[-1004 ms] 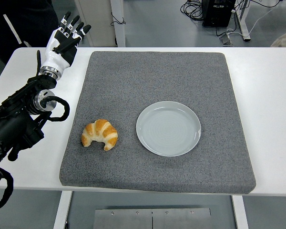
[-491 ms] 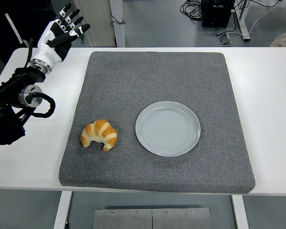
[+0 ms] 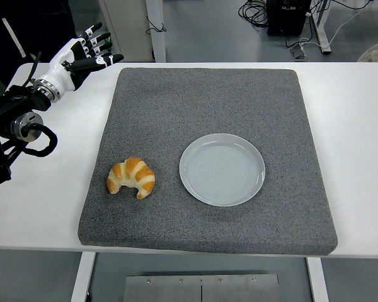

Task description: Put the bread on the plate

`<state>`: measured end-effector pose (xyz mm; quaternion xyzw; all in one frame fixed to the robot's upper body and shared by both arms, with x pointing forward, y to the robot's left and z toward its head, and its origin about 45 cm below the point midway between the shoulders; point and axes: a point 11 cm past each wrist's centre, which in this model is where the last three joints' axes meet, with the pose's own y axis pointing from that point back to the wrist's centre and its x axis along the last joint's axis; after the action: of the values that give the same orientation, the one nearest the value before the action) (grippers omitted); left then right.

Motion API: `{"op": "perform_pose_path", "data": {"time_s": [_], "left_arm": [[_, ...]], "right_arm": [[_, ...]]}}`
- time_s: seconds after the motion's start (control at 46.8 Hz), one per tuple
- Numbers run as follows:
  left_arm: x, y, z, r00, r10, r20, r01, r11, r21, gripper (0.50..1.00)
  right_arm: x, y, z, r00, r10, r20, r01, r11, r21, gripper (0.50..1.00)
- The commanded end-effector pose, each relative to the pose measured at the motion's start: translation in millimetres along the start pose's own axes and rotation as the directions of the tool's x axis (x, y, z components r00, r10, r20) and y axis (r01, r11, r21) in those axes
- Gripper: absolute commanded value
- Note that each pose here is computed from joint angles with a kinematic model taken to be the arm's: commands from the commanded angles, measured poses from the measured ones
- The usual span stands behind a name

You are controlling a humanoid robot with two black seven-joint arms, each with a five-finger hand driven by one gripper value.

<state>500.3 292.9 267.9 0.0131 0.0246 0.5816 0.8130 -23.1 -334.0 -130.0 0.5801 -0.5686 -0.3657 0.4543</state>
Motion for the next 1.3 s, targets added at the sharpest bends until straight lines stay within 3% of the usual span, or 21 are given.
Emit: {"op": "perform_pose_path", "data": {"time_s": [0.0,0.214,0.47,0.748,1.004,1.282], "left_arm": [[-5,2,6,0.999,-0.029,0.036,0.029,1.000,-0.003,0.965],[-2,18,21,0.987,-0.085,0.138,0.081,0.996,0.030,0.965],[-7,25,10,0.943,-0.162,0.291,0.128,0.983,0.134,0.965],[-23,48,16,0.867,-0.278,0.413,0.234,0.960,0.154,0.960],[-22,65,32,0.804,-0.315,0.505,0.305,0.947,0.104,0.960],[-42,91,31,0.701,-0.426,0.572,0.430,0.892,0.137,0.960]], "right_arm": [[0.0,0.0,0.1,1.000,0.000,0.000,0.000,1.000,0.000,1.000],[0.0,0.0,0.1,1.000,0.000,0.000,0.000,1.000,0.000,1.000],[-0.1,0.0,0.1,1.000,-0.001,0.000,0.001,1.000,0.000,1.000],[0.0,0.0,0.1,1.000,0.000,0.000,0.000,1.000,0.000,1.000],[0.0,0.0,0.1,1.000,0.000,0.000,0.000,1.000,0.000,1.000],[0.0,0.0,0.1,1.000,0.000,0.000,0.000,1.000,0.000,1.000]]}}
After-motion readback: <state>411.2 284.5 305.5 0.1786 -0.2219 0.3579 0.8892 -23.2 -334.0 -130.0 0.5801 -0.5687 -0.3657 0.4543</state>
